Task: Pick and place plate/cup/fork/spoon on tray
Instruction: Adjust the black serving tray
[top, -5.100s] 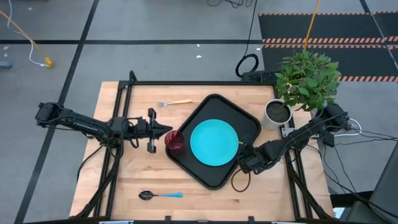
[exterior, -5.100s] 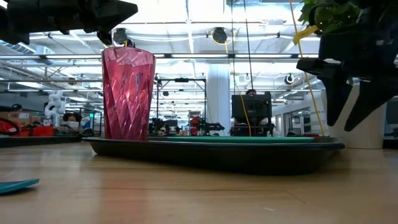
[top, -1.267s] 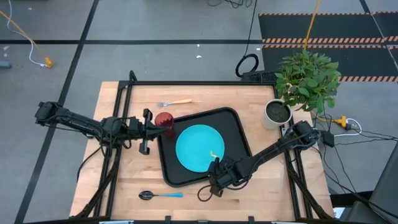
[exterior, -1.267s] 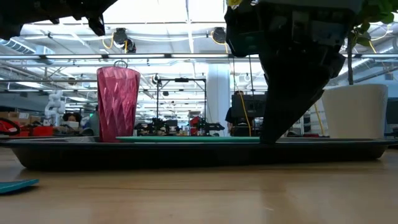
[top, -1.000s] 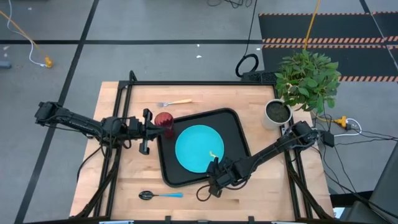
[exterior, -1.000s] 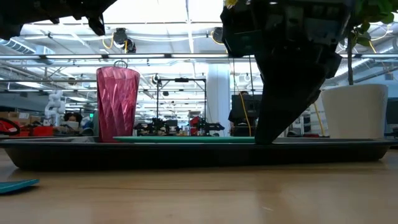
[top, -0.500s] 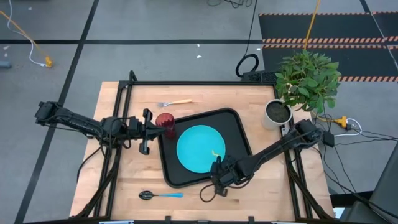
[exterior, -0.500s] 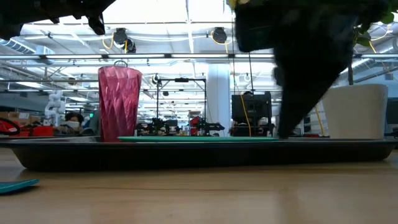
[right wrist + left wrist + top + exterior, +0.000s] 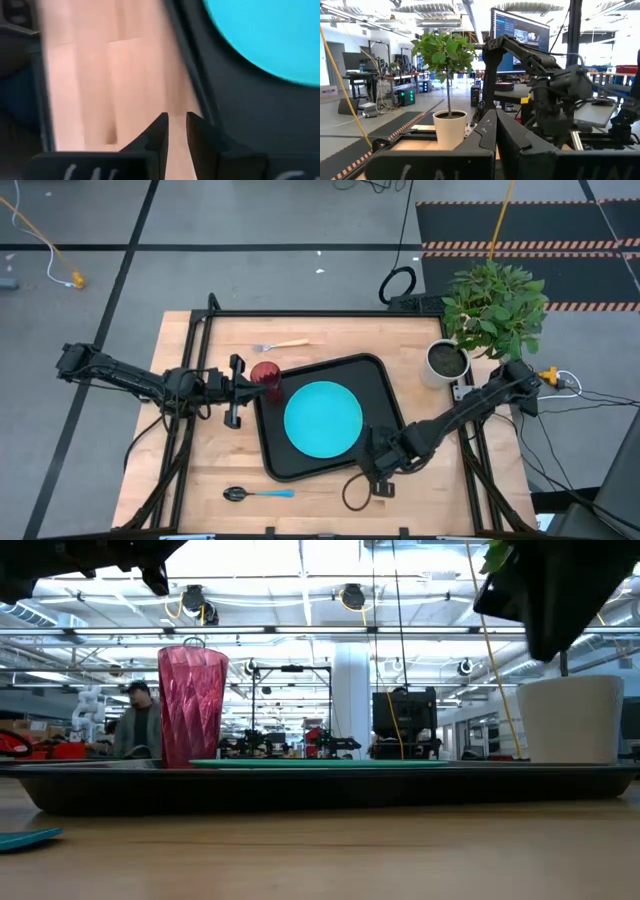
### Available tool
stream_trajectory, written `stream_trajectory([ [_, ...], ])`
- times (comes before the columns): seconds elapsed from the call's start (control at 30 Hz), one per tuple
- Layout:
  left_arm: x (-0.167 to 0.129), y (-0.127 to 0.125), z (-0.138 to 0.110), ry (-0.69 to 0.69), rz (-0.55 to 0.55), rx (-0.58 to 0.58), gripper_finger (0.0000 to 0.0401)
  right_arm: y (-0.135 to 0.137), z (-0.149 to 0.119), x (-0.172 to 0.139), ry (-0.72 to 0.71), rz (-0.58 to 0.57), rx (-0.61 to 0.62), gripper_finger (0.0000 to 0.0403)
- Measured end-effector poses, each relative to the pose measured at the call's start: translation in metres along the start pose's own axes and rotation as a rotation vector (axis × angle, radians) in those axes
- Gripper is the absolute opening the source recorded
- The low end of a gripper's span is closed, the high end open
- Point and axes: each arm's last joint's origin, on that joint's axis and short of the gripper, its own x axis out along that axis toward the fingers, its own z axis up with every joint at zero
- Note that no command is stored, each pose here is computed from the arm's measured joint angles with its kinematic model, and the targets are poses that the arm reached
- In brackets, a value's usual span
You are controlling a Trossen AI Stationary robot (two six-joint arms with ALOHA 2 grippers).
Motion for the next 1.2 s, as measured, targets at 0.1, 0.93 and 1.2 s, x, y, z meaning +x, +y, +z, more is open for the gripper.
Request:
stream_trajectory([
  [0.1,0.000,0.000,0.000,0.000,-0.001,0.004,0.0003,0.001,0.002,-0.001,-0.103,0.062,-0.133,0.0061],
  [0.93,0.000,-0.003,0.000,-0.004,-0.086,0.025,0.0014,0.020,-0.026,0.063,0.096,-0.321,-0.276,0.0098],
  [1.2,0.000,-0.004,0.000,-0.002,-0.094,0.002,0.0014,0.017,-0.028,0.074,0.090,-0.444,-0.289,0.0178],
])
